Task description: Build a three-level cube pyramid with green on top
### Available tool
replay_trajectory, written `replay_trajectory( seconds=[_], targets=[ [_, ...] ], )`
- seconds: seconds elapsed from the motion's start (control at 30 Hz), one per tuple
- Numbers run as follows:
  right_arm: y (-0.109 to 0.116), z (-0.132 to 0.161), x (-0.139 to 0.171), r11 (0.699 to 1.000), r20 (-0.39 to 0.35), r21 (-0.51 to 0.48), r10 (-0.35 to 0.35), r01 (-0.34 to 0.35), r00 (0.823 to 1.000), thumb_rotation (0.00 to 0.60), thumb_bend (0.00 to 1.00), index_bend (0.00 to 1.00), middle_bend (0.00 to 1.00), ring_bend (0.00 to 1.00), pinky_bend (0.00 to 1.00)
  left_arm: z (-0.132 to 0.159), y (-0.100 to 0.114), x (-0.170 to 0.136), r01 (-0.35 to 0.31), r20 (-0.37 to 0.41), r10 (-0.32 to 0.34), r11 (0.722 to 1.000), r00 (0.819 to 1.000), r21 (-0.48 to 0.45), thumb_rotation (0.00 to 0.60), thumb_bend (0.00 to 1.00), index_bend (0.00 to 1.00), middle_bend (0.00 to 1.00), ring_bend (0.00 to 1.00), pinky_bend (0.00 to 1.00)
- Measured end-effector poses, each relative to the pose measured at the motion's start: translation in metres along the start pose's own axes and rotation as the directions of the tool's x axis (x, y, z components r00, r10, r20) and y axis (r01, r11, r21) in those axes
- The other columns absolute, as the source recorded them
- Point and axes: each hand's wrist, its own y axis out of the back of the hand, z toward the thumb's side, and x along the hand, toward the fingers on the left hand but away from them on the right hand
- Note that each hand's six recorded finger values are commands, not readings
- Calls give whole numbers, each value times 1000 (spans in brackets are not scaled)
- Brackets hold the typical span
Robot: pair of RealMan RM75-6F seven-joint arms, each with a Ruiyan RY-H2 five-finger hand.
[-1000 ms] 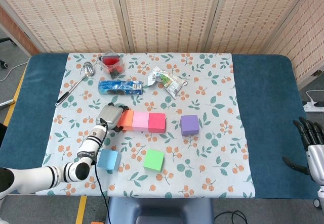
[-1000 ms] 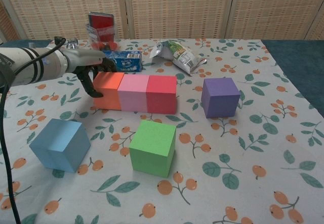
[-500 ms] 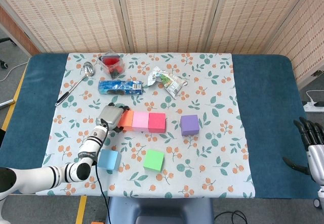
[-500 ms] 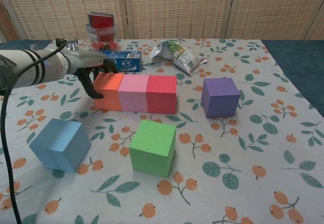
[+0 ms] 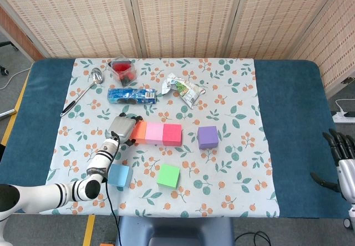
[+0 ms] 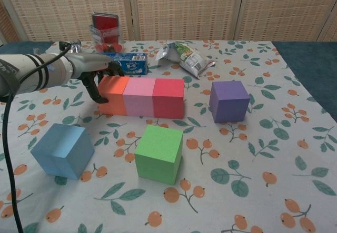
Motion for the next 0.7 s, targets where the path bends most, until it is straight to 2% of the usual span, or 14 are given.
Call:
replay_trajectory(
  seconds=[0.37, 0.57, 0.7],
  targets=[
    [0, -1, 1, 1000, 3, 0, 0, 0, 1000, 600, 0, 0, 0, 0, 0, 3, -2, 0, 3, 4, -3, 1000, 1000, -7, 600, 325, 136, 341, 370, 154],
    [1, -2, 1, 1000, 5, -1, -3, 3, 1000, 600, 0, 0, 0, 0, 0, 5, -3, 0, 7, 8, -7, 1000, 1000, -10, 600, 330, 15, 261, 370, 154],
    [1, -2, 1, 1000, 3, -2, -8, 8, 1000, 600, 0, 0, 0, 0, 0, 6, -2, 0, 6, 12, -6, 1000, 1000, -11, 600, 327, 0, 226, 370, 154]
  ],
)
